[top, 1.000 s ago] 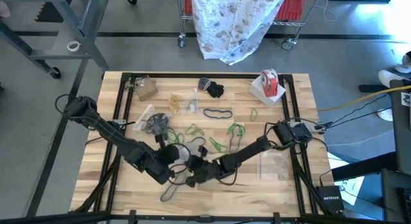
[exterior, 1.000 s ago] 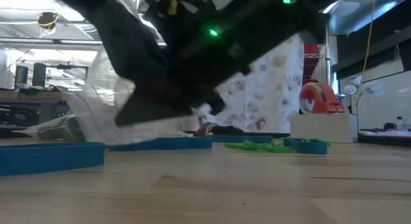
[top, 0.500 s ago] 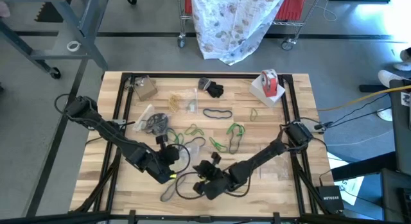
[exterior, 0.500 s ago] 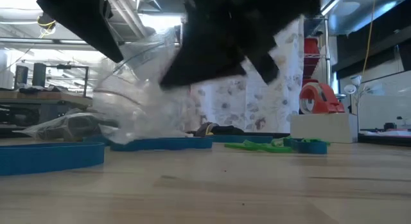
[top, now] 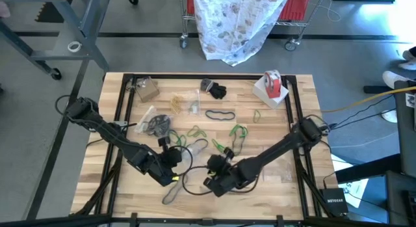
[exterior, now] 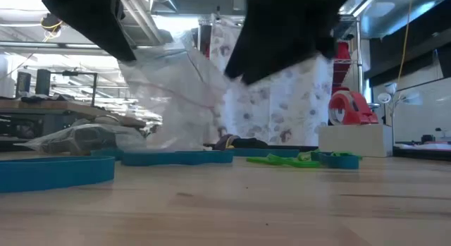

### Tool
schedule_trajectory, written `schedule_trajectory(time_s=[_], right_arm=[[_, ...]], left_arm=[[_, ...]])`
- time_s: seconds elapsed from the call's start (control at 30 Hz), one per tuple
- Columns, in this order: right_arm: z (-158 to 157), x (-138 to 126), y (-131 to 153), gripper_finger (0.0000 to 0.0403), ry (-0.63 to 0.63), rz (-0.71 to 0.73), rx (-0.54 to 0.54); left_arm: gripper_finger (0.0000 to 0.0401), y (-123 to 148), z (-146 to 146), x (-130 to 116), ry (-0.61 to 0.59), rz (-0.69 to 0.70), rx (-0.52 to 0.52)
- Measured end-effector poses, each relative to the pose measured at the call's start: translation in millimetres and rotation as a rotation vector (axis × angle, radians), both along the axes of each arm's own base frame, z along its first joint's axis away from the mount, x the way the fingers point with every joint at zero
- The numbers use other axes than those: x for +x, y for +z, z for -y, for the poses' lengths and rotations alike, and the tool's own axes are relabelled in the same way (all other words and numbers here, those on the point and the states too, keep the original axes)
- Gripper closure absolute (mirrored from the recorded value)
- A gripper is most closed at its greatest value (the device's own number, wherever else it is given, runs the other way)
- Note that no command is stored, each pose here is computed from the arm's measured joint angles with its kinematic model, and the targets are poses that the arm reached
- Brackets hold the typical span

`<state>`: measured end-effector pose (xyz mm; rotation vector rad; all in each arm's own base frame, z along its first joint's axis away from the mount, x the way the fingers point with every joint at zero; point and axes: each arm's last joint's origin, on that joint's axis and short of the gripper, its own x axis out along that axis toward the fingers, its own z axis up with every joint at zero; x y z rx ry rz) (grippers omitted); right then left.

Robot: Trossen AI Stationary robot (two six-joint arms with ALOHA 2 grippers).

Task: Sort rubber bands
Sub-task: Open the transparent zip bag, then put the green rubber band into the transparent zip bag

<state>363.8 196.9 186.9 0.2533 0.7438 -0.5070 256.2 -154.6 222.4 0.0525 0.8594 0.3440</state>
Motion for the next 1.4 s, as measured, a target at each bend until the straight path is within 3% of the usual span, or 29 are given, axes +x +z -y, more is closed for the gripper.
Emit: schedule_trajectory(time_s=[0.17,0.33,0.67,0.97,1.13,1.3,1.4], right_arm=[[7.7,-18.0,21.2,0.0223,0.095,-0.12,-0.109],[18.9,-26.9,9.9,0.0219,0.097,-0.238,-0.174],[73.7,-22.7,-45.3,0.0219,0.088,-0.334,-0.007],[86.2,-29.6,-51.9,0.0221,0.143,-0.478,0.041],[85.4,-29.7,-60.9,0.0272,0.162,-0.444,0.108],[77.3,-32.8,-57.9,0.0384,0.163,-0.415,0.137],[62.5,-35.2,-47.2,0.039,0.202,-0.402,0.155]], left_arm=[[0.0401,0.6,-0.6,2.0,0.005,0.014,-0.009],[0.0401,0.6,-1.0,2.2,0.008,0.014,-0.009],[0.0401,0.6,-1.0,2.2,0.004,0.012,-0.006],[0.0401,0.6,-1.0,2.1,0.001,0.01,-0.003],[0.0401,0.6,-1.0,2.2,-0.01,0.006,0.005],[0.0401,0.6,-0.7,2.0,0.0,0.011,-0.004],[0.0401,0.6,-0.7,2.1,0.004,0.014,-0.008]])
